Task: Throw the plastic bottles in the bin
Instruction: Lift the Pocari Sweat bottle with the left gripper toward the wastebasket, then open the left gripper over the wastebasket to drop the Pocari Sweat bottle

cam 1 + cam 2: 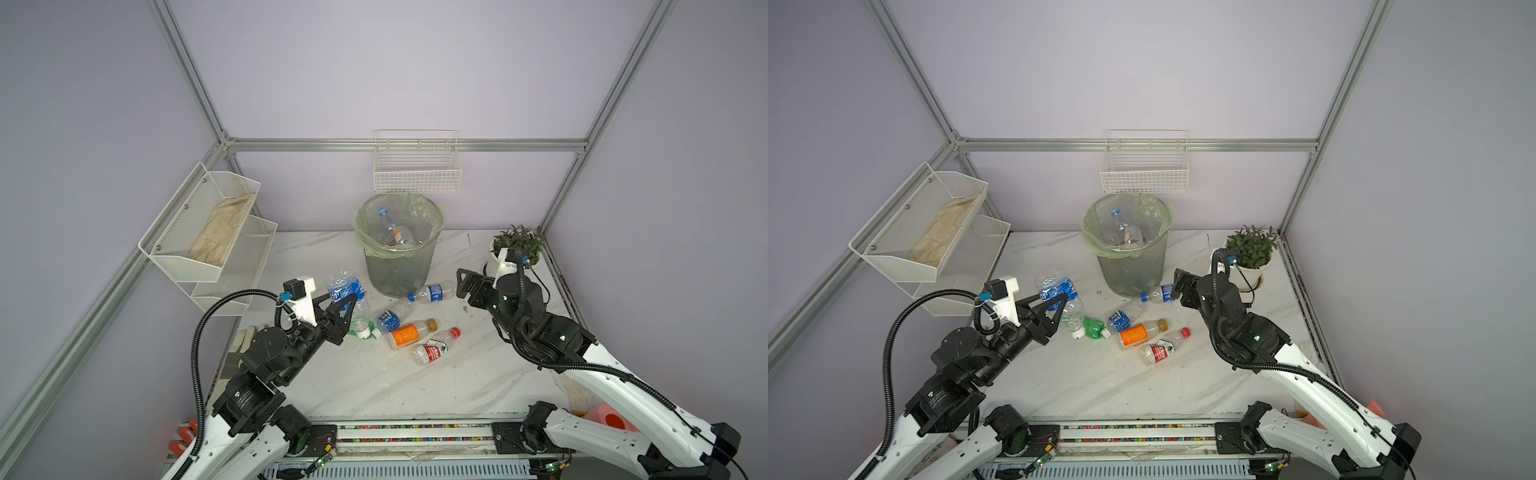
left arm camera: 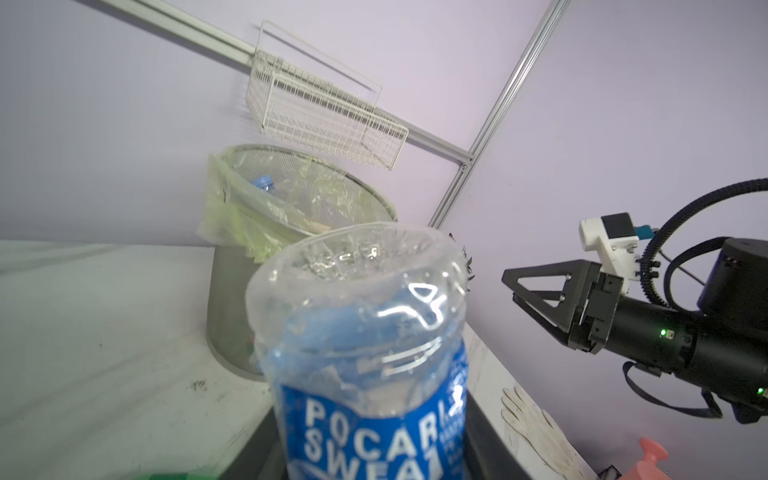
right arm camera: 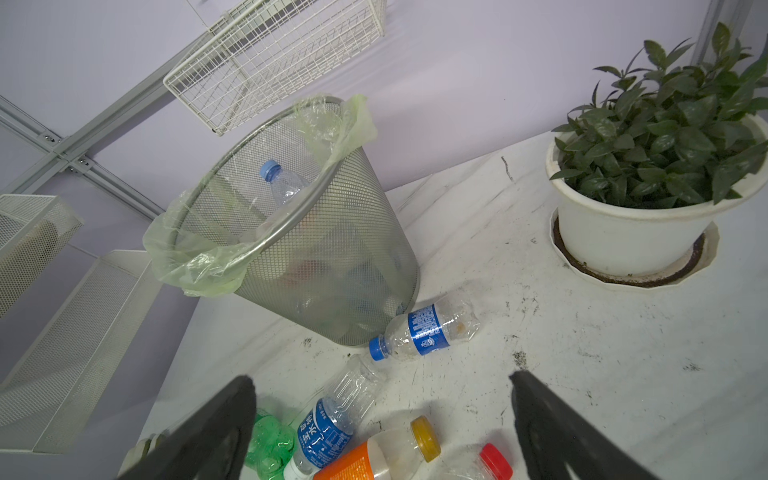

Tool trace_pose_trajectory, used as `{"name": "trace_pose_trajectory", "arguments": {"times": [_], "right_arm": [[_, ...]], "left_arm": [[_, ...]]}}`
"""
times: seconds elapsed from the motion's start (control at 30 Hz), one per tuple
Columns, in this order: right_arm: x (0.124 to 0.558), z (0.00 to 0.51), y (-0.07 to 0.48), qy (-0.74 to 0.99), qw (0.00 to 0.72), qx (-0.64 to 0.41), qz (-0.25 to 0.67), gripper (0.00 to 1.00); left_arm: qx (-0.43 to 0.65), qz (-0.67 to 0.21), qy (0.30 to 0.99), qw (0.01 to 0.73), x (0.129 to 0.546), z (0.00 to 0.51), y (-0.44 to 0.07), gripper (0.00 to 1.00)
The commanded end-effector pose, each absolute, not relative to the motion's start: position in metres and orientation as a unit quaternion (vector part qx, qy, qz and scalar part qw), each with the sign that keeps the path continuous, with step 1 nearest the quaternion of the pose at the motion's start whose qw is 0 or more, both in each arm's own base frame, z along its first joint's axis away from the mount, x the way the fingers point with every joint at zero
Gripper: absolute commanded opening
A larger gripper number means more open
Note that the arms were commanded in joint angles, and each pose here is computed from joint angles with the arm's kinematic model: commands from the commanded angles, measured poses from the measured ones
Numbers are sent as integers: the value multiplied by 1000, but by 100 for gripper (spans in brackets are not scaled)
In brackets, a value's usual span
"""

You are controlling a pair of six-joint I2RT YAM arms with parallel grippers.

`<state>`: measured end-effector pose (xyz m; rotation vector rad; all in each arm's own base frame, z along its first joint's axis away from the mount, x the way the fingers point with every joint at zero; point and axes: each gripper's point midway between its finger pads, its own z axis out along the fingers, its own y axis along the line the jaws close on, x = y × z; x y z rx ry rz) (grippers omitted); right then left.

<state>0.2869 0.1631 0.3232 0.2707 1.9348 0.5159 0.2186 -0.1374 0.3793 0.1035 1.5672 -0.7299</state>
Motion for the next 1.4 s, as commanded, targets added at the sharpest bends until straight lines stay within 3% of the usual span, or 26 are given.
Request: {"name": "trace_pose_trajectory", "arguments": {"times": [0.0, 0.43, 1.07, 1.37], "right_arm": [[284, 319, 163, 815, 525, 111, 219, 97], [279, 312, 169, 823, 509, 95, 233, 97], [274, 295, 172, 834, 492, 87, 236, 97], [272, 304, 177, 832, 487, 82, 253, 97]], "left_arm": [[64, -305, 604, 734, 203, 465, -122, 0], [105, -320, 436, 834, 171, 569, -121, 0], [65, -280, 433, 854, 242, 603, -150, 0], [76, -227, 486, 841, 338, 596, -198, 0]]}}
